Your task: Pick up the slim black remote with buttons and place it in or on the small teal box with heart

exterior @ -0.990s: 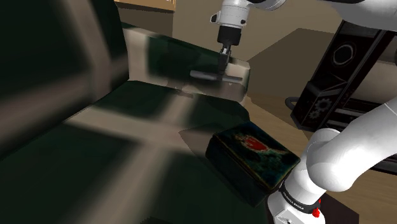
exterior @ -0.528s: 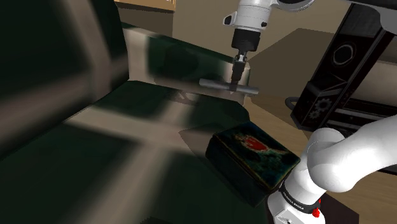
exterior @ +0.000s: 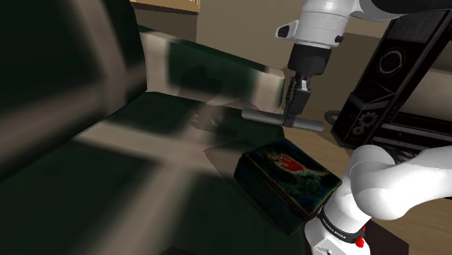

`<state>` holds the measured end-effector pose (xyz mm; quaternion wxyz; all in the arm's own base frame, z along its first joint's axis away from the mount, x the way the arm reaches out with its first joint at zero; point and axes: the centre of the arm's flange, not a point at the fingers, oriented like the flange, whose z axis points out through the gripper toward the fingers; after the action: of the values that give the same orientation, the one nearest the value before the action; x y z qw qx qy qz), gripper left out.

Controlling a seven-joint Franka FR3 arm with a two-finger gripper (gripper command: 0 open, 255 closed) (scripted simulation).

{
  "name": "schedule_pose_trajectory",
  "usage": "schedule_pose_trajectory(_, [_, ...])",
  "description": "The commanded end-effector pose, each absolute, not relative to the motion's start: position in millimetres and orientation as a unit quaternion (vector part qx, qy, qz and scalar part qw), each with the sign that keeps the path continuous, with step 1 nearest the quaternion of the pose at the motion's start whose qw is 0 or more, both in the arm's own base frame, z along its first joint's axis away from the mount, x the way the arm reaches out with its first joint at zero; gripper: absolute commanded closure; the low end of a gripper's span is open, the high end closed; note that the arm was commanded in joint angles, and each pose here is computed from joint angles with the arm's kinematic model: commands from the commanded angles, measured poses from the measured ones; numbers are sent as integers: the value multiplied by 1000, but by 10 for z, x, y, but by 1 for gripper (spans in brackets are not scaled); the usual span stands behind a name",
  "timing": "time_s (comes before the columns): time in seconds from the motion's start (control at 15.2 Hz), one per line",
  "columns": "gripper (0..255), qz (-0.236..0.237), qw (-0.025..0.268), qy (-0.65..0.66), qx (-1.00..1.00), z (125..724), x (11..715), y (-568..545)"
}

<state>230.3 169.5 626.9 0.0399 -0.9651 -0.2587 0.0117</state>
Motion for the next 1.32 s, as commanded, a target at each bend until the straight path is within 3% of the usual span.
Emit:
schedule_pose_trajectory(0.0, [255,12,40,-258,-965,6265,2050,1766])
schedule_pose_trajectory(0.26, [255,12,40,-258,-965,6248,1580,1965])
schedule_pose_trajectory(1.25, [255,12,40,-258,-965,5648,1580,1965])
